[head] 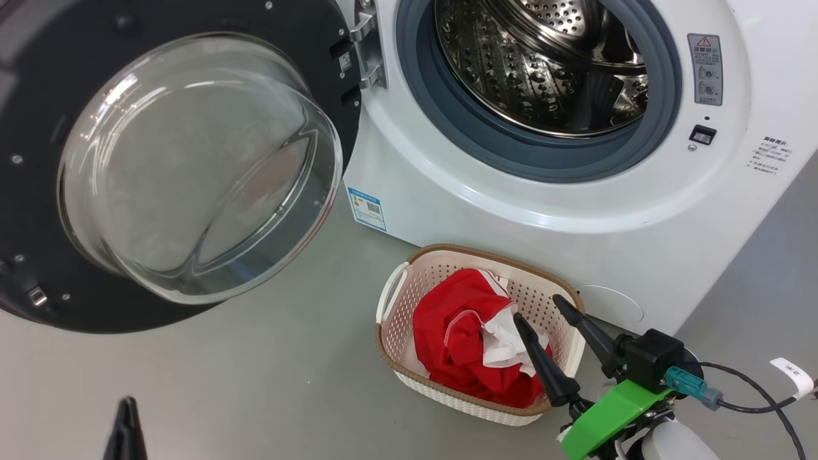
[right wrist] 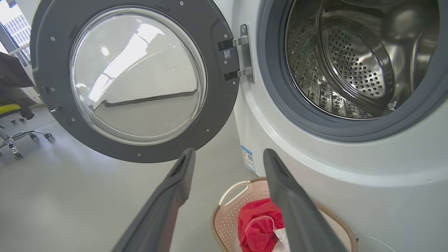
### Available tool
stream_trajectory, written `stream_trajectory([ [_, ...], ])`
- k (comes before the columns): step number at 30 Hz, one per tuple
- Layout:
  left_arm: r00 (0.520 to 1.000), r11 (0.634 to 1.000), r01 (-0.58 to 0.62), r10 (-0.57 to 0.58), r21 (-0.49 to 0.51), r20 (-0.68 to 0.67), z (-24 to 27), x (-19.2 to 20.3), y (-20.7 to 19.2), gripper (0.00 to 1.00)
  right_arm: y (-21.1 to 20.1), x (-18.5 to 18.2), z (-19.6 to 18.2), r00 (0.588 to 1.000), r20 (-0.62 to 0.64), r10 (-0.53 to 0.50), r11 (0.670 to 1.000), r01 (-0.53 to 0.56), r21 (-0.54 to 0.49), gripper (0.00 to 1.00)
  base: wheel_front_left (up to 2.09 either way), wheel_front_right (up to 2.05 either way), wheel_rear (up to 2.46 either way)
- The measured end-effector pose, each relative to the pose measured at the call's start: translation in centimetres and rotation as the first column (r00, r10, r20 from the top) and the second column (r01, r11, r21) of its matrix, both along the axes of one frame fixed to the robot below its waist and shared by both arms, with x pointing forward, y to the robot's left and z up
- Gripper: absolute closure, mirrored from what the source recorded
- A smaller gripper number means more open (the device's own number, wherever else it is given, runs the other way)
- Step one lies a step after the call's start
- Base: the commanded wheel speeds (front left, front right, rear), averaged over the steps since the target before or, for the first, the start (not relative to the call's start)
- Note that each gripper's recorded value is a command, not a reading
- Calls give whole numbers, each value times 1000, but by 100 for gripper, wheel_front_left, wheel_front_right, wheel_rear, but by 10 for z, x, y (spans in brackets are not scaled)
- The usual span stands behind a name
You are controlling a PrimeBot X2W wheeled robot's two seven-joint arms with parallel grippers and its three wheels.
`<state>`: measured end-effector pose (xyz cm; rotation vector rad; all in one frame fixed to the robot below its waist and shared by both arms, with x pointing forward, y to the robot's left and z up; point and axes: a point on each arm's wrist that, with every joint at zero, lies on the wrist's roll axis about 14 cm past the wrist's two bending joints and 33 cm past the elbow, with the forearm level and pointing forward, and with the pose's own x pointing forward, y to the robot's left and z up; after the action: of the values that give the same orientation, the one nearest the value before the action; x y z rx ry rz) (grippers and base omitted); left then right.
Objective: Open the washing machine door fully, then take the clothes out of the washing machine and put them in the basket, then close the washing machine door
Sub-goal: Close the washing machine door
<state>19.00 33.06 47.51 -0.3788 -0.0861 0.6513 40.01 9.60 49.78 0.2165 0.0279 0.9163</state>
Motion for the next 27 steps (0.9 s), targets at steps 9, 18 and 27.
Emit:
stream_trajectory([
  [9, 971, 982, -26, -19, 186, 239, 94, 27, 26, 100, -8, 5, 2, 999, -2, -34, 999, 34, 12, 0, 0, 0, 0],
  [18, 855, 866, -153, -125, 476, 504, 259, 32, 84, 100, -16, 7, -8, 997, -32, -67, 998, 67, 15, 0, 0, 0, 0],
  [27, 846, 948, -173, 4, 268, 533, 272, 47, 173, 100, -18, 9, -14, 997, -34, -72, 997, 72, 5, 0, 0, 0, 0],
])
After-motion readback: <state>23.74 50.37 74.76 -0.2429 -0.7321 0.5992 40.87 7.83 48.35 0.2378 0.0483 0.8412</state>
